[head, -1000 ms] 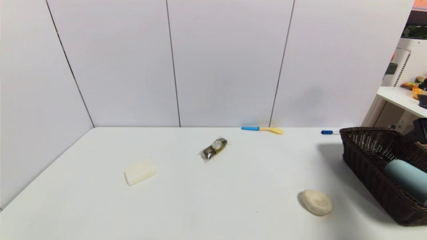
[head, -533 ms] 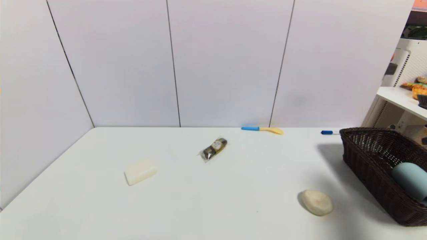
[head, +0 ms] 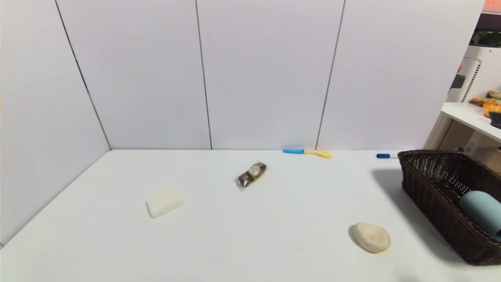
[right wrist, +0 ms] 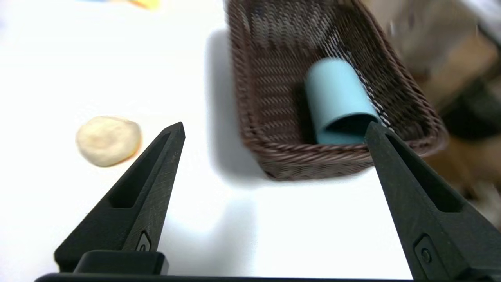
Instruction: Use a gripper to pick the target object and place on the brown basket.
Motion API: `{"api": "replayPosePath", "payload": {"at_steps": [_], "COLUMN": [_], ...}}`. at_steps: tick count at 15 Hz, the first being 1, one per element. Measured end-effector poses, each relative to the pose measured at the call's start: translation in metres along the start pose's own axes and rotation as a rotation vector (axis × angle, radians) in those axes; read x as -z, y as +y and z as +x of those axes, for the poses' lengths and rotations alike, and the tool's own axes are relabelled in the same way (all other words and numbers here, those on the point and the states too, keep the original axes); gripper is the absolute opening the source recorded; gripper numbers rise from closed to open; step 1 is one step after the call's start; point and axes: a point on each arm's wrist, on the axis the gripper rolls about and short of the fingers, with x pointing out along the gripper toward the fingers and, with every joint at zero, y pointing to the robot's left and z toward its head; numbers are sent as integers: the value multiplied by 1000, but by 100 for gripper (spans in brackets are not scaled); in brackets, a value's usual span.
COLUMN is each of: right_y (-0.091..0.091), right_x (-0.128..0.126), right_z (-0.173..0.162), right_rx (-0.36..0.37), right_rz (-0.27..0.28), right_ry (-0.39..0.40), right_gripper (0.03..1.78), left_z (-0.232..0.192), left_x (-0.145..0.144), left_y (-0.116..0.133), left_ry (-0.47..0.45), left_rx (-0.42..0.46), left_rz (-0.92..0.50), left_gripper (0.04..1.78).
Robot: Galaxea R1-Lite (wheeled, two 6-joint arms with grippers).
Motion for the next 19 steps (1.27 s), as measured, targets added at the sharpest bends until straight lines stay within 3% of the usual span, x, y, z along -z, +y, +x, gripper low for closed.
{"api": "replayPosePath", "payload": {"at_steps": [2, 5, 7, 8, 11, 19], "right_y": [5, 8, 10, 11, 10, 10], "right_x": [28, 66, 82, 87, 90, 90], "right_z": [-15, -30, -33, -34, -35, -36], "right_rx": [-56, -100, -162, -179, -141, -137], "right_rz": [4, 11, 38, 80, 195, 203], "right_ry": [-144, -214, -201, -191, -204, -215], "right_gripper": [163, 166, 167, 167, 168, 169], "left_z": [0, 0, 0, 0, 0, 0], "left_x": [0, 0, 0, 0, 0, 0], "left_y": [0, 0, 0, 0, 0, 0], "left_ry": [0, 0, 0, 0, 0, 0], "left_rx": [0, 0, 0, 0, 0, 0], "left_rz": [0, 0, 0, 0, -1, 0], "left_gripper": [169, 169, 169, 169, 169, 169]}}
